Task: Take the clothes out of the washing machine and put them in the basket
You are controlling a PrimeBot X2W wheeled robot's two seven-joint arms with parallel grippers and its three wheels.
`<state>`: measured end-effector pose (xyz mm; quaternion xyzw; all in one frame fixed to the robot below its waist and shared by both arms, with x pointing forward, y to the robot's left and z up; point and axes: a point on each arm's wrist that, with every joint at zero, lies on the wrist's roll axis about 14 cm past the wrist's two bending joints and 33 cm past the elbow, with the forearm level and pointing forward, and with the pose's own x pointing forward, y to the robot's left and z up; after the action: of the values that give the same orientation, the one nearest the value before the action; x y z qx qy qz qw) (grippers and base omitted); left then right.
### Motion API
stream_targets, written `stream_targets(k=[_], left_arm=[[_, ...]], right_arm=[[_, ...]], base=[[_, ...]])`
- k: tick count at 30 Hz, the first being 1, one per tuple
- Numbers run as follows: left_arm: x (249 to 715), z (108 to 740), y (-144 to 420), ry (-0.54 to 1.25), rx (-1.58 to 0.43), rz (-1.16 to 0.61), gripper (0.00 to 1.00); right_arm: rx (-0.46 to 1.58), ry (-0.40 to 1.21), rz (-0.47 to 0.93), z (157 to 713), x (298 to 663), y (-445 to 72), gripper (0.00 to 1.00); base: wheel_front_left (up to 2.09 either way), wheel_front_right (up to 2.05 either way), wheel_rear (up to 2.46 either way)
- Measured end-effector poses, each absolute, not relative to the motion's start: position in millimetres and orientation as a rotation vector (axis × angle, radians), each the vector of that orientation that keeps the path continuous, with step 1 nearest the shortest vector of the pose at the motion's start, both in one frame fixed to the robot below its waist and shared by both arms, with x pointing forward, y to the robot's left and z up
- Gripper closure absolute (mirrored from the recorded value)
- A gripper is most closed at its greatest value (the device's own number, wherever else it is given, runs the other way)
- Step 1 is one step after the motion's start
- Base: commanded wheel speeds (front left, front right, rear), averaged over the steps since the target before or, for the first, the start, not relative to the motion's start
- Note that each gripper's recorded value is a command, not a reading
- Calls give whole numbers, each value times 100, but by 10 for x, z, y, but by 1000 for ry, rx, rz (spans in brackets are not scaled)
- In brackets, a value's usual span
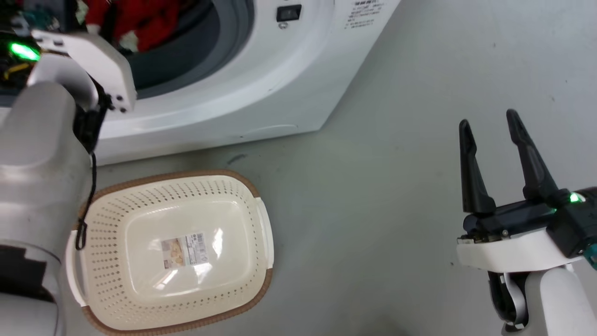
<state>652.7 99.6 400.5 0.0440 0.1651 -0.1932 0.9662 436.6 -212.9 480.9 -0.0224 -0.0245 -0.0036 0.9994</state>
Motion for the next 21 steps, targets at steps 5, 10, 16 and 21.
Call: stream_targets(k=[5, 10, 16, 21], left_arm=[[6253, 4247, 1026, 258, 83, -411, 100], [5990, 4503, 1063, 188, 79, -418, 100], [5677, 4833, 1112, 96, 74, -405, 100], [5413, 5155, 1159, 10, 77, -398, 100]], right_arm=[[-45, -70, 19, 4921, 4259, -2022, 0], [-47, -102, 48, 5054, 4166, -1912, 0], [-39, -126, 72, 5167, 4018, -1813, 0], [-36, -142, 95, 5238, 3893, -1725, 0]], base=[[0, 0, 0], [0, 0, 0], [0, 0, 0], [0, 0, 0]])
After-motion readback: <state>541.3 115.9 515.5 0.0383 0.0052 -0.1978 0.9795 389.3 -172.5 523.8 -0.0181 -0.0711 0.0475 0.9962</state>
